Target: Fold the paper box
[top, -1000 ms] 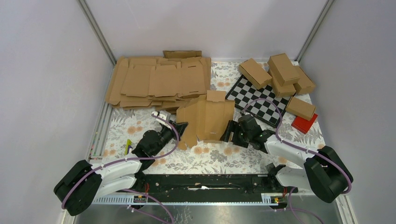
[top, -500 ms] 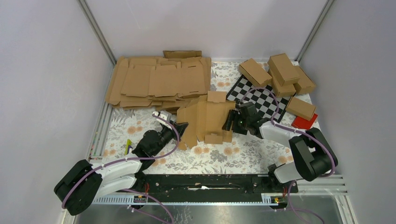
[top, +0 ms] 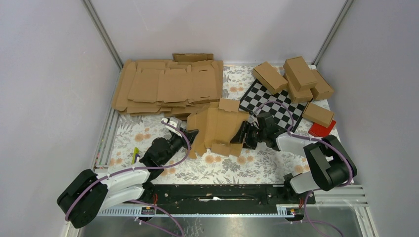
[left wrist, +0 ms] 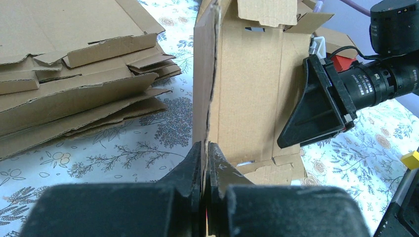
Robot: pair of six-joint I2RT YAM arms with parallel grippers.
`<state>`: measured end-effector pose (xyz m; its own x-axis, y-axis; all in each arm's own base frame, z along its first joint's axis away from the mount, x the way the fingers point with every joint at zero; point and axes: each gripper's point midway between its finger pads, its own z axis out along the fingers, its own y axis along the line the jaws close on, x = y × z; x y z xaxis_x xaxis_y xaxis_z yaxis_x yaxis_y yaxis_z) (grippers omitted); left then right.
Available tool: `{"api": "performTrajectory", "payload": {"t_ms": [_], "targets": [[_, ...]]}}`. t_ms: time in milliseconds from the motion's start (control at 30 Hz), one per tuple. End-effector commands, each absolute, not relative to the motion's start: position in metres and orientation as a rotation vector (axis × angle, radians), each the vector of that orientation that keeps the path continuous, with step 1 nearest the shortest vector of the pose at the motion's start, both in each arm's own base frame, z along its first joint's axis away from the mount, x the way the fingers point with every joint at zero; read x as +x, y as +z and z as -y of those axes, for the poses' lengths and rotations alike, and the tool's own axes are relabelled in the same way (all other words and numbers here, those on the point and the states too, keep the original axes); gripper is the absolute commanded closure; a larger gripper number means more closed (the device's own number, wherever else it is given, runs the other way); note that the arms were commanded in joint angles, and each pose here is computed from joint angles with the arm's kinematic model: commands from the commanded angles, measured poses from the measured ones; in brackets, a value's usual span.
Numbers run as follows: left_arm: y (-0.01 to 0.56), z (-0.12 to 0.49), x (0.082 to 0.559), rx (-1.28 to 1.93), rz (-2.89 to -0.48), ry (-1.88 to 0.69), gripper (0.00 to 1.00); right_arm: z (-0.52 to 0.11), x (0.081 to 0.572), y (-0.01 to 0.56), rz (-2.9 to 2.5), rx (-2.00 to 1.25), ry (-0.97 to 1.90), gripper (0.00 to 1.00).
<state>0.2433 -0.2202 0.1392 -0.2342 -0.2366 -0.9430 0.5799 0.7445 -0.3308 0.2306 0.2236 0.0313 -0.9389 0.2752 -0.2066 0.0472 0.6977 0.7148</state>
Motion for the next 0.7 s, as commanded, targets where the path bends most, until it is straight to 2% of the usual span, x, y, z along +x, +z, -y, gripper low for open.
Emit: {"api": "performTrajectory", "payload": {"t_ms": [0,167,367,467,567,667], "targets": [[0.157,0.222,0.243,0.272,-1.578,-0.8,1.0,-0.227,0.224,0.044,-2.626,0.245,1.134,0.34],[0.157,0.224,0.242,0.278,-1.577,-0.811,1.0,-0.228,0.22,0.048,-2.637,0.251,1.152,0.4],[0.157,0.223,0.242,0.275,-1.575,-0.812,1.0,-0.217,0.213,0.036,-2.67,0.26,1.069,0.34],[0.157,0.224,0.241,0.278,-1.574,-0.818,1.0,-0.215,0.208,0.03,-2.692,0.259,1.056,0.4],[0.158,0.226,0.241,0.284,-1.57,-0.826,1.0,-0.216,0.208,0.029,-2.696,0.266,1.064,0.5],[0.159,0.226,0.241,0.287,-1.568,-0.829,1.0,-0.217,0.212,0.036,-2.675,0.302,1.07,0.54]]}}
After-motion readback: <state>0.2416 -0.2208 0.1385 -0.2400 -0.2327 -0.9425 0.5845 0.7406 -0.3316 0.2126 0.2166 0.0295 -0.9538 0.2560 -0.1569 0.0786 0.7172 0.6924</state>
